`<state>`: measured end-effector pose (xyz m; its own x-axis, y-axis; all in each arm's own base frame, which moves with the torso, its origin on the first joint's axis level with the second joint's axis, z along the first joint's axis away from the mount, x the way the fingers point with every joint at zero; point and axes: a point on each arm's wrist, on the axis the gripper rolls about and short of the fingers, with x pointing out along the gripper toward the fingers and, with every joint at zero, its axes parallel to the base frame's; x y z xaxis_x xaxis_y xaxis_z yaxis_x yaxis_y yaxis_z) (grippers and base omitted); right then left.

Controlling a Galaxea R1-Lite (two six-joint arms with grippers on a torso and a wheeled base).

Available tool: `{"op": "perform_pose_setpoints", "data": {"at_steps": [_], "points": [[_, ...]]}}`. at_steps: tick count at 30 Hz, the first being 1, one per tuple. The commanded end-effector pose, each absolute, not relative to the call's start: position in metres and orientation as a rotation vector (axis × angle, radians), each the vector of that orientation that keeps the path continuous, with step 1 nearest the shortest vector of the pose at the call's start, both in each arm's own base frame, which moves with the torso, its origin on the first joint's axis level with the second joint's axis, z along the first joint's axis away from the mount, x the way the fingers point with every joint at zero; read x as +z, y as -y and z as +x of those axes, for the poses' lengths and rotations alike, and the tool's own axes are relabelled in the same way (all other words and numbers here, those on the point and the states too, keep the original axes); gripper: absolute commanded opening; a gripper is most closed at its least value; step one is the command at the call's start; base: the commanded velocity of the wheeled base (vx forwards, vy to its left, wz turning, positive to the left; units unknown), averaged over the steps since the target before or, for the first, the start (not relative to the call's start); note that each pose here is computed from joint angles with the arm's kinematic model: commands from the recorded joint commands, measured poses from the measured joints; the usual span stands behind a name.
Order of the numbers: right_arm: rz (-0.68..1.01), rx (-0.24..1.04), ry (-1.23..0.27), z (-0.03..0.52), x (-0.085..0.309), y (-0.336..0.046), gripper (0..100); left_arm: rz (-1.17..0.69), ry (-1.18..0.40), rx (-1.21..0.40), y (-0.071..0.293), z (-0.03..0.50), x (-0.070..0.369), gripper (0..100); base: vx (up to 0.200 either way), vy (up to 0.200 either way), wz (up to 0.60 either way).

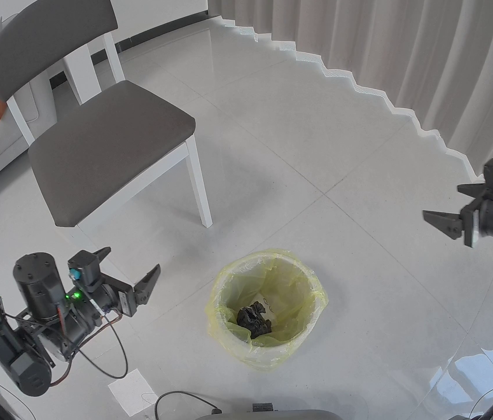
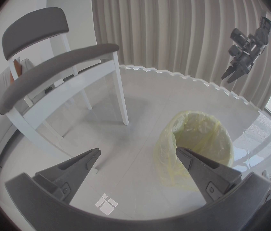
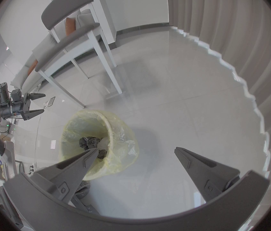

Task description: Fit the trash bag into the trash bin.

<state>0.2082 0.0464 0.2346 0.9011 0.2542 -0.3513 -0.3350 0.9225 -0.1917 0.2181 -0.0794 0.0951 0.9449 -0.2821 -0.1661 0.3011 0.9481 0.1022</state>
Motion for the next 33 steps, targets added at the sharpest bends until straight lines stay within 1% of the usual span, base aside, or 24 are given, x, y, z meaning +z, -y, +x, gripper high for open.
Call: {"op": "perform_pose_setpoints", "data": {"at_steps": [1, 3, 4, 6, 11, 15, 16, 18, 21, 22, 24, 28, 30, 31, 33], "points": [[-0.139, 0.171, 0.077, 0.034, 0.218, -0.006, 100, 0.036, 0.129, -0.229, 0.037, 0.107, 0.158, 100, 0.000, 0.000, 0.00], [-0.114, 0.191, 0.141, 0.014, 0.210, -0.003, 100, 0.031, 0.147, -0.190, 0.027, 0.086, 0.161, 100, 0.000, 0.000, 0.00], [-0.112, 0.192, 0.145, 0.013, 0.209, -0.003, 100, 0.029, 0.146, -0.187, 0.026, 0.085, 0.160, 100, 0.000, 0.000, 0.00], [-0.083, 0.214, 0.204, -0.009, 0.189, 0.000, 100, 0.010, 0.186, -0.106, 0.012, 0.058, 0.160, 100, 0.000, 0.000, 0.00], [-0.079, 0.214, 0.252, -0.038, 0.165, 0.002, 100, -0.032, 0.178, -0.019, 0.000, 0.022, 0.146, 100, 0.000, 0.000, 0.00], [-0.036, 0.172, 0.237, -0.041, 0.159, 0.004, 100, -0.053, 0.198, -0.040, 0.000, 0.007, 0.142, 100, 0.000, 0.000, 0.00], [0.012, 0.153, 0.241, -0.041, 0.159, 0.004, 100, -0.053, 0.200, -0.043, 0.000, 0.001, 0.138, 100, 0.000, 0.000, 0.00], [0.052, 0.147, 0.241, -0.040, 0.160, 0.004, 100, -0.047, 0.200, -0.042, 0.001, -0.008, 0.131, 100, 0.000, 0.000, 0.00], [0.062, 0.117, 0.258, -0.043, 0.163, 0.003, 100, -0.043, 0.197, -0.045, 0.002, -0.015, 0.124, 100, 0.000, 0.000, 0.00], [0.061, 0.073, 0.272, -0.046, 0.165, -0.001, 100, -0.040, 0.201, -0.041, 0.003, -0.021, 0.120, 100, 0.000, 0.000, 0.00], [0.058, 0.070, 0.270, -0.047, 0.161, -0.004, 100, -0.042, 0.198, -0.032, 0.003, -0.023, 0.118, 100, 0.000, 0.000, 0.00], [0.064, 0.121, 0.225, -0.042, 0.150, -0.004, 100, -0.070, 0.179, -0.032, 0.003, -0.021, 0.114, 100, 0.000, 0.000, 0.00], [0.063, 0.160, 0.189, -0.041, 0.143, -0.002, 100, -0.064, 0.143, -0.025, 0.003, -0.018, 0.103, 100, 0.000, 0.000, 0.00], [0.068, 0.162, 0.144, -0.039, 0.132, -0.002, 100, -0.054, 0.107, -0.019, 0.003, -0.017, 0.097, 100, 0.000, 0.000, 0.00], [0.067, 0.155, 0.120, -0.036, 0.123, -0.002, 100, -0.056, 0.087, -0.010, 0.002, -0.016, 0.095, 100, 0.000, 0.000, 0.00]]}}
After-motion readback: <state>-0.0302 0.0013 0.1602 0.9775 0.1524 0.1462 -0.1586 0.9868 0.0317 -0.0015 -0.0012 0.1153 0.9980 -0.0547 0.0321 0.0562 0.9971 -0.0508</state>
